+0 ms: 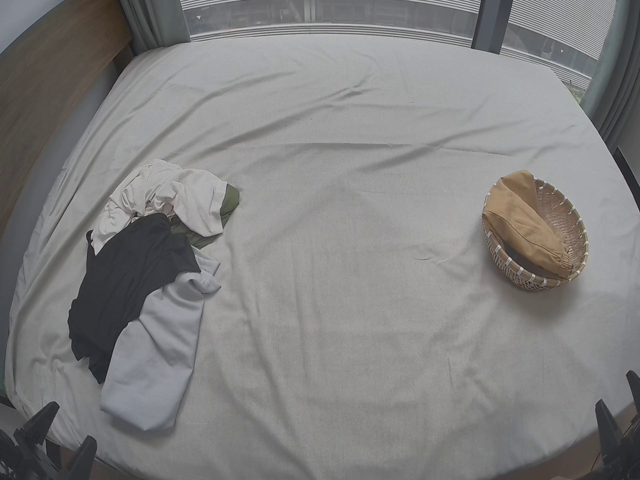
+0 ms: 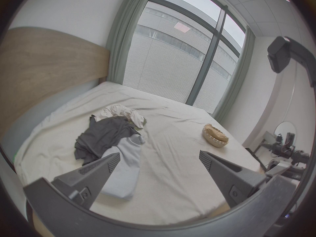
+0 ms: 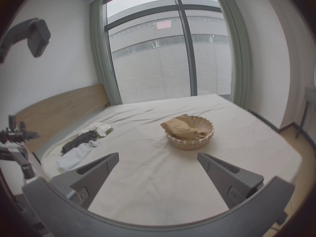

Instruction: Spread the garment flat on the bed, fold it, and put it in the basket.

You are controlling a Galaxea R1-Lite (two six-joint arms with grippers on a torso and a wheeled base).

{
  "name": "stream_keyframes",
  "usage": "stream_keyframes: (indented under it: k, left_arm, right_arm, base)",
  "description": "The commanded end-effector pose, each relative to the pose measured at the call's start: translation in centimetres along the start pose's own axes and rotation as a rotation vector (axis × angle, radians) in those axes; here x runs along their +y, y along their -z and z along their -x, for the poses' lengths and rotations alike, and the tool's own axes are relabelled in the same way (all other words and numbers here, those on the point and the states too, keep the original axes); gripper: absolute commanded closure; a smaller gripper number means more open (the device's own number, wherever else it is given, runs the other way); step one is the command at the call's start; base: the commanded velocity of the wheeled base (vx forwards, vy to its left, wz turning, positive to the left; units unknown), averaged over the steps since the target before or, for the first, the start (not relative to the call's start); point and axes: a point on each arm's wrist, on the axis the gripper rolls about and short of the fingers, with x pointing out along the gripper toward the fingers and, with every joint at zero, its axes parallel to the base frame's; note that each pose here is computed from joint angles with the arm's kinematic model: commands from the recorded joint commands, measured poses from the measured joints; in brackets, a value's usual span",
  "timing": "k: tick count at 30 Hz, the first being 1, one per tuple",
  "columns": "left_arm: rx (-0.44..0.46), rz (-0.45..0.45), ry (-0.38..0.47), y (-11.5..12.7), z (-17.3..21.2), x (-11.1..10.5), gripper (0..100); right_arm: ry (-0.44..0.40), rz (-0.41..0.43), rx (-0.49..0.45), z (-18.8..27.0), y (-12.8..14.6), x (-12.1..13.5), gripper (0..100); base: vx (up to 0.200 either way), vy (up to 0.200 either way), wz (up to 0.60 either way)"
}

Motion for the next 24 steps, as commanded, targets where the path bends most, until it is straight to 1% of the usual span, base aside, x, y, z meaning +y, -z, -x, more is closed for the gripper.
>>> stream_keyframes:
  k: [1, 4, 6, 8, 10, 12, 14, 16, 18, 19, 20, 21, 22, 23, 24]
  left_arm:
    - [-0.055, -0.126, -0.12, 0.63, 0.35, 0.04, 0]
    - [-0.06, -0.137, -0.17, 0.63, 0.36, 0.15, 0]
    - [-0.059, -0.138, -0.179, 0.64, 0.37, 0.17, 0]
    - [-0.063, -0.141, -0.219, 0.63, 0.39, 0.26, 0]
    - [-0.071, -0.141, -0.284, 0.59, 0.43, 0.4, 0]
    - [-0.047, -0.151, -0.333, 0.91, 0.44, 0.56, 0]
    - [-0.04, -0.152, -0.329, 0.94, 0.44, 0.56, 0]
    - [-0.038, -0.159, -0.325, 0.94, 0.44, 0.55, 0]
    - [-0.032, -0.164, -0.318, 0.99, 0.44, 0.55, 0]
    - [-0.027, -0.171, -0.309, 1.05, 0.44, 0.53, 0]
    - [-0.024, -0.177, -0.303, 1.1, 0.46, 0.53, 0]
    - [-0.019, -0.178, -0.302, 1.17, 0.45, 0.55, 0]
    - [-0.011, -0.183, -0.298, 1.23, 0.48, 0.55, 0]
    - [-0.011, -0.183, -0.298, 1.23, 0.48, 0.55, 0]
    - [-0.01, -0.188, -0.298, 1.23, 0.48, 0.55, 0]
  right_arm:
    - [0.126, 0.185, -0.002, 0.08, 0.43, -0.29, 0]
    - [0.126, 0.184, -0.002, 0.09, 0.45, -0.29, 0]
    - [0.128, 0.179, -0.007, 0.11, 0.42, -0.29, 0]
    - [0.121, 0.137, -0.014, 0.12, 0.44, -0.28, 0]
    - [0.119, 0.068, -0.02, 0.14, 0.44, -0.28, 0]
    - [0.126, 0.02, -0.023, 0.14, 0.44, -0.3, 0]
    - [0.123, -0.029, -0.023, 0.12, 0.46, -0.29, 0]
    - [0.122, -0.052, -0.024, 0.12, 0.46, -0.29, 0]
    - [0.118, -0.03, -0.022, 0.12, 0.46, -0.28, 0]
    - [0.106, 0.028, -0.019, 0.12, 0.46, -0.24, 0]
    - [0.094, 0.062, -0.018, 0.12, 0.44, -0.22, 0]
    - [0.093, 0.073, -0.019, 0.12, 0.43, -0.21, 0]
    - [0.088, 0.095, -0.047, 0.15, 0.12, -0.18, 0]
    - [0.088, 0.095, -0.047, 0.15, 0.12, -0.18, 0]
    - [0.088, 0.065, -0.099, 0.18, -0.39, -0.15, 0]
  base:
    - [0.0, 0.0, 0.0]
    - [0.0, 0.0, 0.0]
    - [0.0, 0.0, 0.0]
    - [0.0, 0.0, 0.0]
    - [0.0, 0.0, 0.0]
    - [0.0, 0.0, 0.0]
    - [0.0, 0.0, 0.0]
    - [0.0, 0.0, 0.0]
    - [0.0, 0.0, 0.0]
    - [0.0, 0.0, 0.0]
    - [0.0, 0.0, 0.0]
    - [0.0, 0.0, 0.0]
    - [0.0, 0.0, 0.0]
    - [0.0, 0.0, 0.0]
    - [0.0, 0.0, 0.0]
